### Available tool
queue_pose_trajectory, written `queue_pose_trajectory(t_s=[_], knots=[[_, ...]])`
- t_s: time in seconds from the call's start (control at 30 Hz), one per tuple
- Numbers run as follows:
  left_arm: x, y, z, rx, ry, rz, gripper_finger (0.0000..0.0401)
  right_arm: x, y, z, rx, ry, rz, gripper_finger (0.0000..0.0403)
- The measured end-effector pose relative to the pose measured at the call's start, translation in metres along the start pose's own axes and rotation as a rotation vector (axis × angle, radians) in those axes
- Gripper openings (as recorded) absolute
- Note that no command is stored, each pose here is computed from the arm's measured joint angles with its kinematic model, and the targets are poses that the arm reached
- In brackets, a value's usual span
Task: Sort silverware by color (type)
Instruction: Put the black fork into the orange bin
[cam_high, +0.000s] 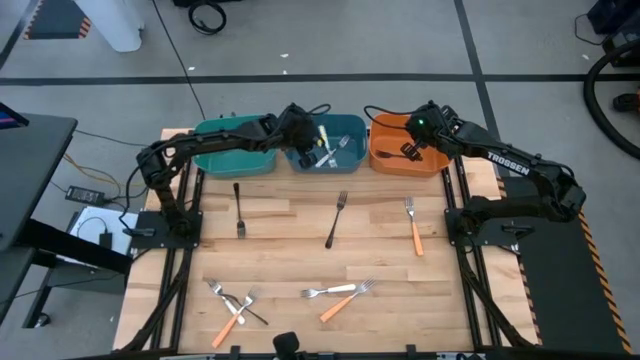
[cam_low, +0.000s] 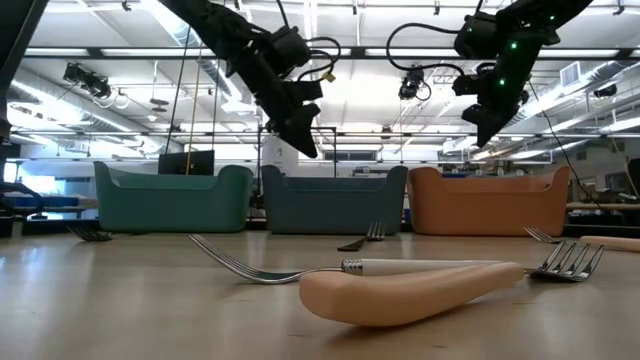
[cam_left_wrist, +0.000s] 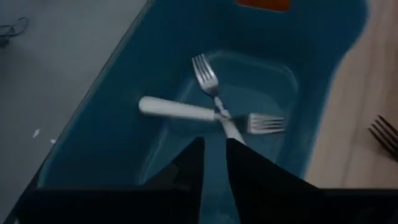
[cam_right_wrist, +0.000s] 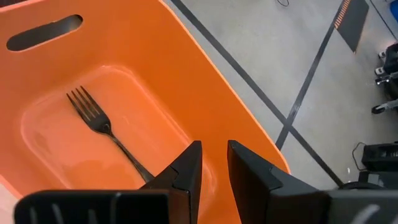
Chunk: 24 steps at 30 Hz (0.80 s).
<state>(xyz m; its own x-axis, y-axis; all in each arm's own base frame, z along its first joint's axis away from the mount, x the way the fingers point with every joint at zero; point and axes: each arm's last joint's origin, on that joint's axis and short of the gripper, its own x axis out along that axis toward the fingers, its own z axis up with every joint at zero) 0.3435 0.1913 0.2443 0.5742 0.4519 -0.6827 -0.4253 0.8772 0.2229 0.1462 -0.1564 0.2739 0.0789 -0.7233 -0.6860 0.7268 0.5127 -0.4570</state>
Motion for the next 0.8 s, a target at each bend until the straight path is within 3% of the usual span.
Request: queue_pose_trajectory(t_s=[0.13, 0.23, 0.47, 0.6, 0.8], knots=[[-0.015, 0.001, 0.005, 0.001, -0.019, 0.002, 0.0090, 0.000, 0.001, 0.000, 0.019, -0.004, 0.023, 0.0085], [-0.035, 0.001, 0.010, 0.004, -0.049, 0.003, 0.0089, -0.002, 0.006, 0.001, 0.036, -0.019, 0.108, 0.0085], [-0.098, -0.005, 0.018, 0.005, -0.109, -0.026, 0.0083, -0.016, 0.035, 0.006, -0.103, -0.119, 0.442, 0.0085], [-0.132, -0.008, 0.018, -0.065, -0.135, -0.048, 0.0082, -0.027, 0.058, 0.013, -0.220, -0.233, 0.654, 0.0085], [-0.167, -0.012, 0.012, -0.166, -0.139, -0.082, 0.0082, -0.032, 0.096, 0.027, -0.338, -0.391, 0.865, 0.0085]])
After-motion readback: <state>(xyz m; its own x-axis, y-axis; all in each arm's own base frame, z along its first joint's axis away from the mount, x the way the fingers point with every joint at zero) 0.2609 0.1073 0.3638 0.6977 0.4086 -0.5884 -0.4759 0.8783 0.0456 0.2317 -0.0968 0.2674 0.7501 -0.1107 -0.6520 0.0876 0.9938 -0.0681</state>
